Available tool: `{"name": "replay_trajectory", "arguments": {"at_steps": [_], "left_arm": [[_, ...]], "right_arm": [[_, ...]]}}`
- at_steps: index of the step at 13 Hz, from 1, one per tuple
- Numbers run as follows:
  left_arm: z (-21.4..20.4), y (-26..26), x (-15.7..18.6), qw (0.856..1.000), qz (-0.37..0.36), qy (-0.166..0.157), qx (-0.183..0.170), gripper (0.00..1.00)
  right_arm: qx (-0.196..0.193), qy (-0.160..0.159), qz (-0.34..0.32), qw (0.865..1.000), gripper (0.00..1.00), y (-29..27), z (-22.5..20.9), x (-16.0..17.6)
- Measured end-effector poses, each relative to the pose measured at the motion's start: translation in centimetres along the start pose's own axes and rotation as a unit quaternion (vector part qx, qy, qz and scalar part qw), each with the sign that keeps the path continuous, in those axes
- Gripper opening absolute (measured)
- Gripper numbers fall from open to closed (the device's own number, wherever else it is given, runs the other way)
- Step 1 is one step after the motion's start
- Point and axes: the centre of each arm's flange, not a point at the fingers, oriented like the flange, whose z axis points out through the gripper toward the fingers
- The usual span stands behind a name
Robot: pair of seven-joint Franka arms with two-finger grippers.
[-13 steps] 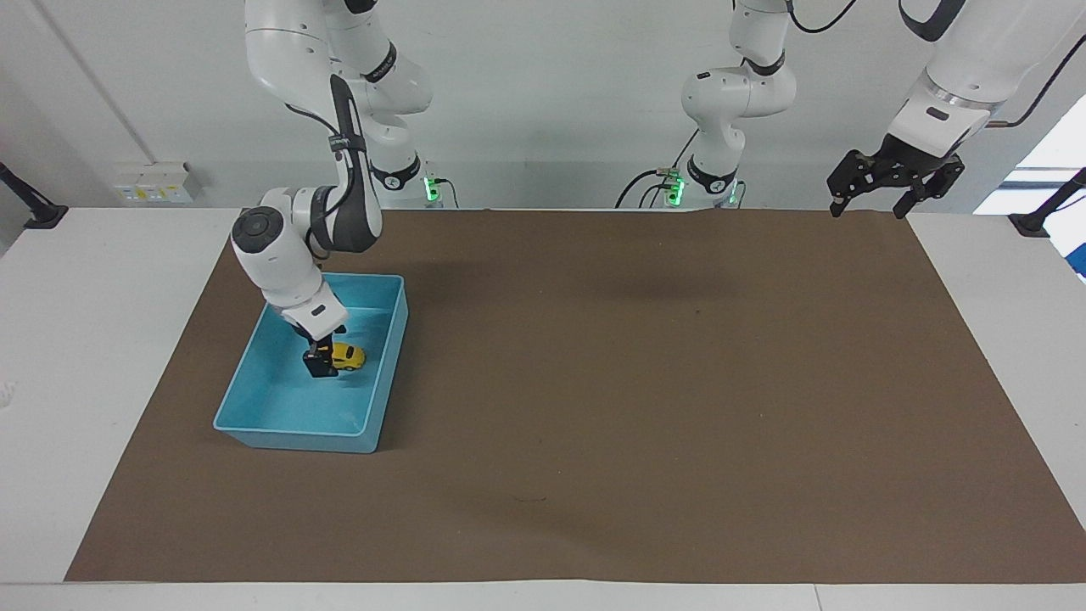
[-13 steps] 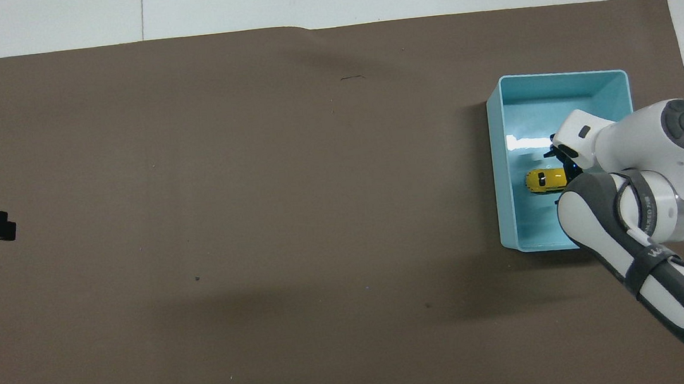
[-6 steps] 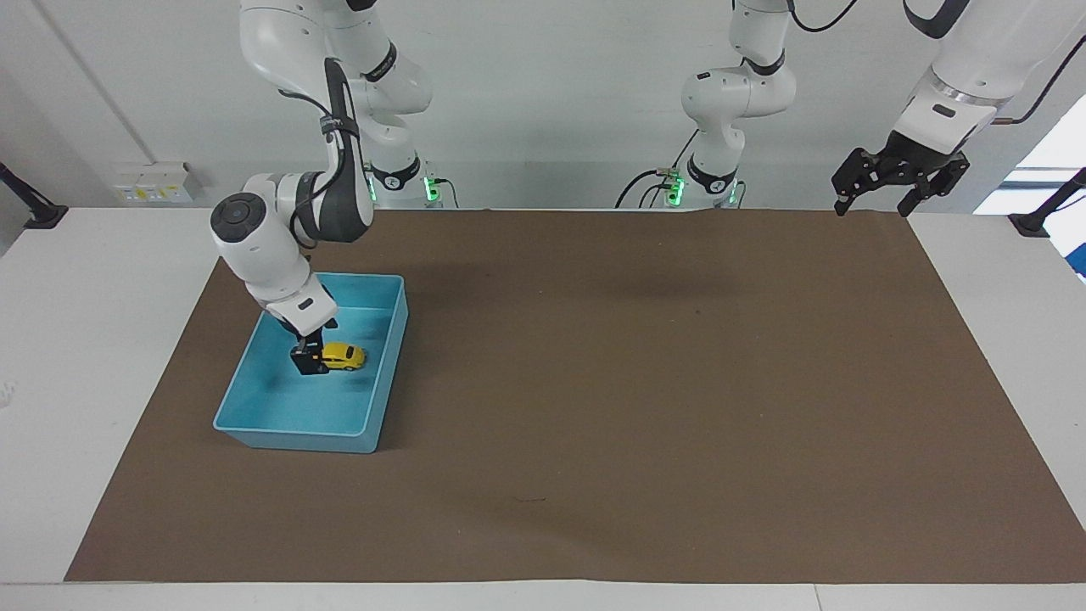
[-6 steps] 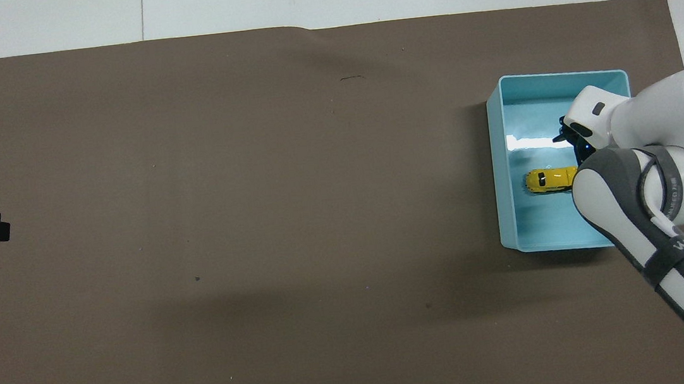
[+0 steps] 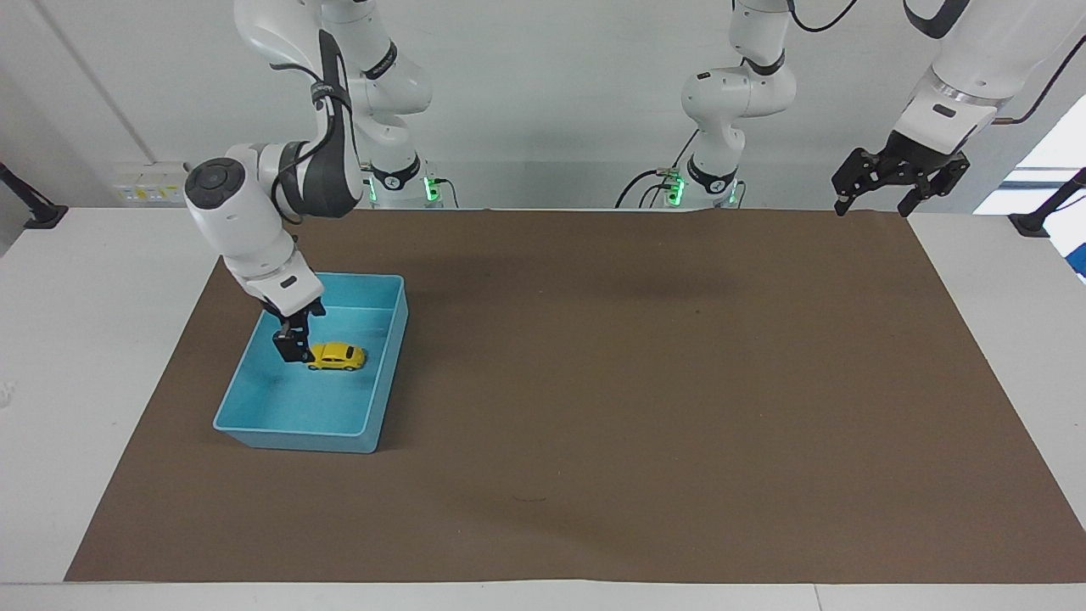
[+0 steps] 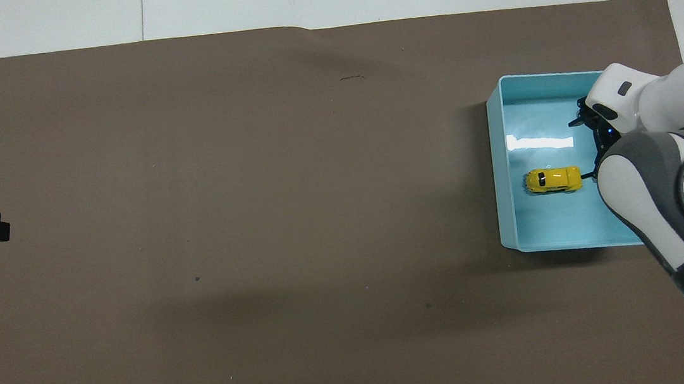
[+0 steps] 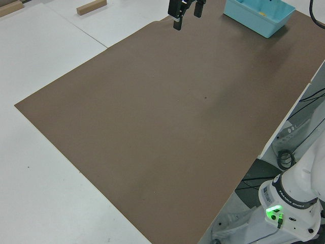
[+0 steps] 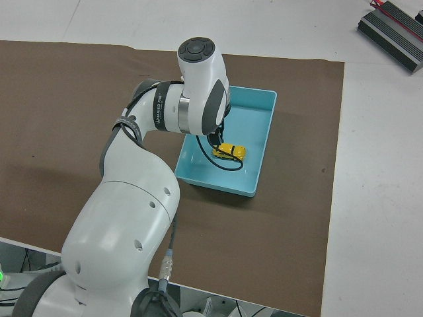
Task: Wind up and store yellow beetle car
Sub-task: 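Raise the open right gripper up out of the bin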
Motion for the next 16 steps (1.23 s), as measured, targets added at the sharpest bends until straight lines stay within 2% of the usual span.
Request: {"name": "replay_trajectory", "arguments": {"at_steps": [5, 10, 16], "left_arm": [[0.0, 0.0, 0.0, 1.0, 0.0, 0.0, 0.0, 1.0], [0.0, 0.0, 0.0, 1.0, 0.0, 0.0, 0.0, 1.0], [0.0, 0.0, 0.0, 1.0, 0.0, 0.0, 0.0, 1.0]], "right_arm": [[-0.022, 0.0, 0.045, 0.999, 1.0, 1.3, -5.1, 0.6], [-0.046, 0.002, 0.076, 0.996, 1.0, 0.3, -9.4, 1.7], [-0.047, 0.03, 0.134, 0.989, 1.0, -0.5, -11.1, 1.6]]}}
